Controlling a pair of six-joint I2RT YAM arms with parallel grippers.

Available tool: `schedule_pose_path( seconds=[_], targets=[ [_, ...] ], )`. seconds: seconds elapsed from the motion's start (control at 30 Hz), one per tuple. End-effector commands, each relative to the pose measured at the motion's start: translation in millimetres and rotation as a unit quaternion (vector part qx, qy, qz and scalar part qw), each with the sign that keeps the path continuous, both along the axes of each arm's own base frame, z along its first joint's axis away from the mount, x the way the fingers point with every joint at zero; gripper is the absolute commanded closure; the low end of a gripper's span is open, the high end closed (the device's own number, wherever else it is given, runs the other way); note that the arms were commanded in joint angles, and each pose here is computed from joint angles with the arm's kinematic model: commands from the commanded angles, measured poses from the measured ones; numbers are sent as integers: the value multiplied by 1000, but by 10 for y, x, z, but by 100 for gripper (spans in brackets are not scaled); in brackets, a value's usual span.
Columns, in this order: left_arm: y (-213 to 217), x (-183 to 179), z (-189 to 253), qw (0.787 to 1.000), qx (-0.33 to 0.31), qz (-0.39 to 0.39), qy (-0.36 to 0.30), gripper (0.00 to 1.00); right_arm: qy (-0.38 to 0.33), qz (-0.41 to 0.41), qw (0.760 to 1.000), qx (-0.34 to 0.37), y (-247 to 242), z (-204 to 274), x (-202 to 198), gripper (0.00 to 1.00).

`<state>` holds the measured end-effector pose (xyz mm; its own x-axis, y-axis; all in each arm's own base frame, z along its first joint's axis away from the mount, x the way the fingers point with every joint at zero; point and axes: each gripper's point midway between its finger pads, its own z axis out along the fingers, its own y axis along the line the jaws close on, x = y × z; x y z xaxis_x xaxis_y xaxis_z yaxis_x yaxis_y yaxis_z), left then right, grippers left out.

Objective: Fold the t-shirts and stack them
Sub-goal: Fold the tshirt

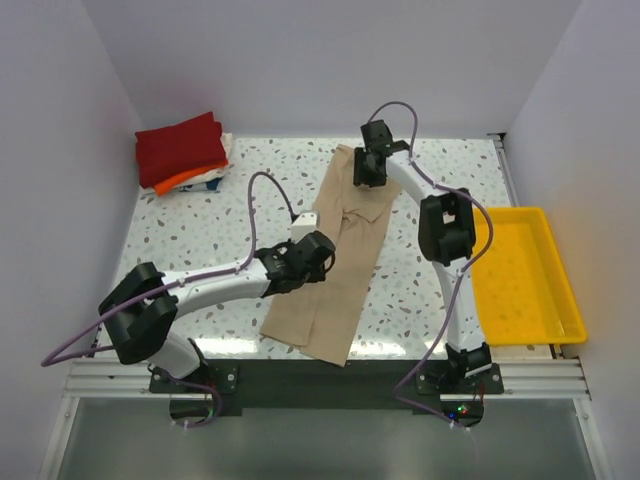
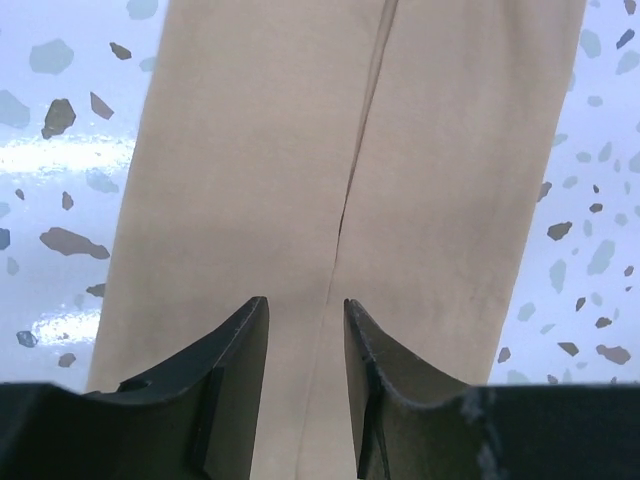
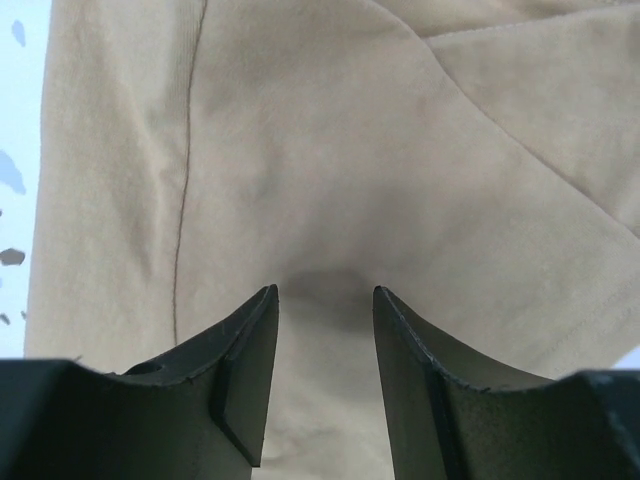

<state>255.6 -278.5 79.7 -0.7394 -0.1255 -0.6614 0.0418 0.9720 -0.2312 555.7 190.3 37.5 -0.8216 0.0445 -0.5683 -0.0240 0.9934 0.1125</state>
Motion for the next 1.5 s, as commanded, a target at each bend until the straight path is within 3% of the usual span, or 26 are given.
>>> schedule_pose_path(
  seconds=[0.0, 0.27, 0.7, 0.9, 1.2, 1.47],
  targets=[
    [123, -67, 26, 998, 41, -41, -12, 61, -44, -8, 998, 39, 35, 769, -75, 53],
    [234, -461, -469, 996, 46, -71, 42, 68, -28, -4, 998, 64, 128, 604, -287, 53],
    [-84, -1044, -935, 987, 46, -107, 108, 74, 25, 8, 999, 42, 185, -2, -371, 54],
    [-235, -1032, -911, 987, 29, -116, 110, 72, 49, 13, 999, 17, 158, -283, -320, 54],
    [-360, -780, -874, 986, 12, -113, 119, 63, 29, 18, 999, 22, 294, -478, 120, 52],
    [-411, -484, -710, 986, -16, -117, 117, 62, -47, 11, 996, 69, 418, -119, 467, 48]
  ],
)
